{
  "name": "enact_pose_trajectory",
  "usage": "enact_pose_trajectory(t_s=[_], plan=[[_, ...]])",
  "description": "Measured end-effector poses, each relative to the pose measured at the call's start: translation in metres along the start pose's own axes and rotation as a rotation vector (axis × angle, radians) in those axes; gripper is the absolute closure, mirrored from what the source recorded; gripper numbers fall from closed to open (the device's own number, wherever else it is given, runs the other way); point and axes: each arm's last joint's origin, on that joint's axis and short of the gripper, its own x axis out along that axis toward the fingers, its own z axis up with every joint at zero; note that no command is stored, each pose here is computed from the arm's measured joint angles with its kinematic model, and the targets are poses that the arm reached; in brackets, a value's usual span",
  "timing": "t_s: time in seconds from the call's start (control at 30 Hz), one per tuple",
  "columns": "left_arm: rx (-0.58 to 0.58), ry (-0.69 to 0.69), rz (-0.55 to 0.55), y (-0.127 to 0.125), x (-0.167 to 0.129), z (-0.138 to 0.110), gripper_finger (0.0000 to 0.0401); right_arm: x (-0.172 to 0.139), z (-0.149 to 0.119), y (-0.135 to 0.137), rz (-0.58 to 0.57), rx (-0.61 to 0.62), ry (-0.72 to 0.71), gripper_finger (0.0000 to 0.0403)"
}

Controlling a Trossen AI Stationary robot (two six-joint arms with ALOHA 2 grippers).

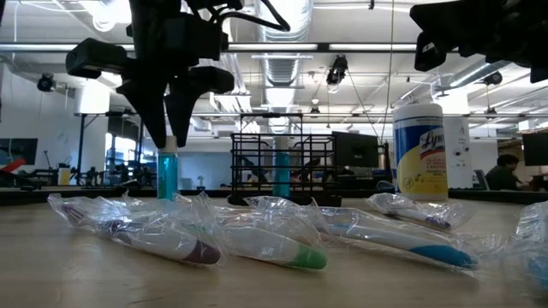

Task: Pick & Place toothbrushing station
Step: Put the blue mouthwash into the black wire organizer

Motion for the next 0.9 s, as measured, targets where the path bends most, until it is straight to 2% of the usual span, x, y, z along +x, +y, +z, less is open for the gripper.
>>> enact_pose_trajectory(t_s=[0.43, 0.63, 0.9], plan=[[0.013, 0.002, -0.002, -0.0001, -0.0001, -0.0002, 0.0313, 0.0, 0.0, 0.0, 0.0, -0.006, 0.0, 0.0394], [-0.004, 0.019, -0.016, -0.0012, -0.0018, -0.0029, 0.0392, 0.0, 0.0, 0.0, 0.0, -0.007, 0.0, 0.0394], [-0.032, 0.004, 0.005, 0.001, -0.0085, -0.0006, 0.0399, -0.0001, -0.0001, 0.0, 0.0, -0.007, 0.0, 0.0394]])
